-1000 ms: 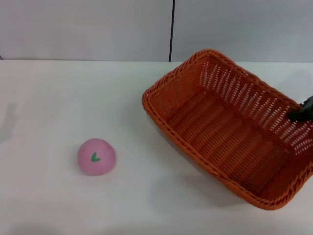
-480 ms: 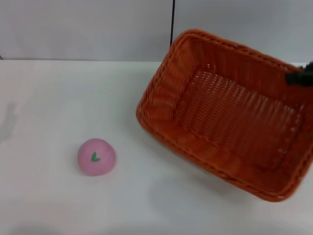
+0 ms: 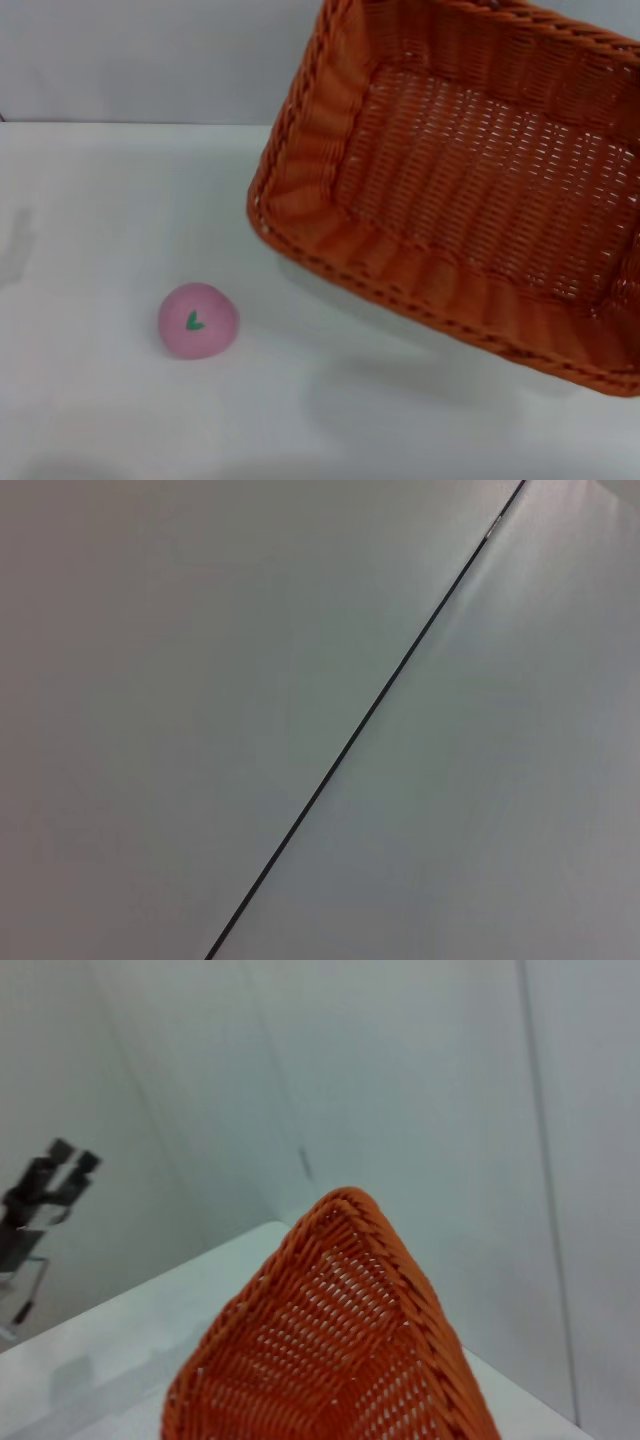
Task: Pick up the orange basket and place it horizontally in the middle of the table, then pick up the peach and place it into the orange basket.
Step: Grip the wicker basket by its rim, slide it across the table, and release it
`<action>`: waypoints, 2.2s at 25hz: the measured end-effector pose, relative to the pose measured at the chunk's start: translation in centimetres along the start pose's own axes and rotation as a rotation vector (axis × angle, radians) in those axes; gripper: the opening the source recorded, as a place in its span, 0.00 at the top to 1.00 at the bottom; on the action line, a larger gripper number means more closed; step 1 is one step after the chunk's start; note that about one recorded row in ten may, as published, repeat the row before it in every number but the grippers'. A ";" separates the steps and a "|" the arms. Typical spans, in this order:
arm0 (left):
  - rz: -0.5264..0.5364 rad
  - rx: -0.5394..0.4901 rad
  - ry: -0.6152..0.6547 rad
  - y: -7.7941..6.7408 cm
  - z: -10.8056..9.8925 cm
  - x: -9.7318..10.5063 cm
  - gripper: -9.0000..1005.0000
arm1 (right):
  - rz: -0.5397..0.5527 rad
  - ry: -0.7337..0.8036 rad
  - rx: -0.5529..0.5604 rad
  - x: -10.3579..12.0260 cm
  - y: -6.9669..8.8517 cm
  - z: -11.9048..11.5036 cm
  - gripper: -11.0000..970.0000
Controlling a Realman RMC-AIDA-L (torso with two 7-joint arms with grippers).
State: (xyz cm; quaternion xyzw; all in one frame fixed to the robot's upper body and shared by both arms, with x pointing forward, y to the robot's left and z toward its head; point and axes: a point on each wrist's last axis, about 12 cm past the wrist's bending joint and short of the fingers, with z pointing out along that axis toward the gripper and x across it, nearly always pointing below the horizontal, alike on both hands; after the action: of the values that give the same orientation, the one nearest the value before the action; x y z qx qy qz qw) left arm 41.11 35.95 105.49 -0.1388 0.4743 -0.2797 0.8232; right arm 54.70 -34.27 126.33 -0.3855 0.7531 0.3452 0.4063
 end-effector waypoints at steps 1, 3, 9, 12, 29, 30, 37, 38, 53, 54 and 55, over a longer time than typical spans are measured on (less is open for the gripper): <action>0.000 0.000 0.000 0.0 0.0 0.0 0.19 | 0.000 0.000 0.000 0.0 0.0 0.0 0.82; -0.001 0.000 0.000 0.0 0.0 0.0 0.19 | -0.071 0.016 -0.068 -0.6 -0.1 0.4 0.82; -0.005 0.006 0.001 -0.1 -0.1 0.0 0.19 | -0.149 0.074 -0.246 -0.8 -0.5 2.6 0.82; -0.011 0.005 0.000 -0.3 -0.3 0.1 0.19 | -0.178 0.138 -0.325 -0.2 -1.0 5.0 0.82; -0.035 0.009 0.010 -0.6 -0.8 0.4 0.19 | -0.157 0.207 -0.379 3.0 -1.2 12.6 0.79; -0.035 0.010 0.012 -0.7 -0.8 0.4 0.19 | -0.157 0.212 -0.373 3.1 -1.2 13.1 0.78; -0.043 0.004 0.013 -0.6 -1.1 0.3 0.19 | -0.127 0.217 -0.350 3.3 -1.3 13.5 0.73; -0.043 0.004 0.013 -0.6 -1.1 0.3 0.19 | -0.126 0.215 -0.342 3.3 -1.4 13.5 0.72; -0.034 0.061 0.127 -0.5 -1.3 0.3 0.19 | -0.066 -0.268 0.001 6.1 -4.0 8.4 0.47; -0.028 0.074 0.153 -0.4 -1.4 0.3 0.19 | -0.057 -0.344 0.039 6.8 -3.9 7.6 0.47; -0.019 0.112 0.222 -0.1 -1.4 0.2 0.19 | -0.034 -0.487 0.120 8.5 -3.4 6.1 0.47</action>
State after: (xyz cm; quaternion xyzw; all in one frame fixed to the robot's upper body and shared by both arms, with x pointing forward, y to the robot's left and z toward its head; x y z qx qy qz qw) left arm 39.92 35.79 104.74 -0.0653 0.5449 -0.3273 0.7692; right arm 56.53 -33.34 115.51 -0.2788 0.6456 0.3755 0.6037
